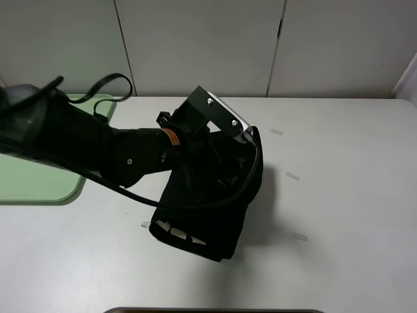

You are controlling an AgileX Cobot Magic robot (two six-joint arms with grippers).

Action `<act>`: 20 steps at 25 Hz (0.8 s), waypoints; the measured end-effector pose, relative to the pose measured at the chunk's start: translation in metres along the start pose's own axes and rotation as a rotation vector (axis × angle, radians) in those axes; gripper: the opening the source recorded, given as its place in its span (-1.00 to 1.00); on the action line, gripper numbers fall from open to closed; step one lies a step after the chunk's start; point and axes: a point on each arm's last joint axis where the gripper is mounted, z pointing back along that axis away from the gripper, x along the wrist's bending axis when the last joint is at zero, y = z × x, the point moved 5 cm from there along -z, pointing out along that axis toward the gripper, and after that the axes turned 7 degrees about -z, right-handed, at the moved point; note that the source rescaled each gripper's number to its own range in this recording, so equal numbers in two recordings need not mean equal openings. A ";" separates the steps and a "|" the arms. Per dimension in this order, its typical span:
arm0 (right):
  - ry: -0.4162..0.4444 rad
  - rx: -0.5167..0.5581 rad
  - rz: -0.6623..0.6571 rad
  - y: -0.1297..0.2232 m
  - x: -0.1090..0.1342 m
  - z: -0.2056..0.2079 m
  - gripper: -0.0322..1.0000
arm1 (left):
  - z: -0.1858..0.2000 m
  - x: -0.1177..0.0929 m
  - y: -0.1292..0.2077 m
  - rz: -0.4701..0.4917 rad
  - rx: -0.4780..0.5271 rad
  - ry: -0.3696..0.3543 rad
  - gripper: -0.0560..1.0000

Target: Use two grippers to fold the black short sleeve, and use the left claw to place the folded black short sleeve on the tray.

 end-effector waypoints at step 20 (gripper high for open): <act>-0.001 0.000 0.000 0.000 0.000 0.000 1.00 | -0.016 -0.023 0.068 0.031 0.102 0.014 0.88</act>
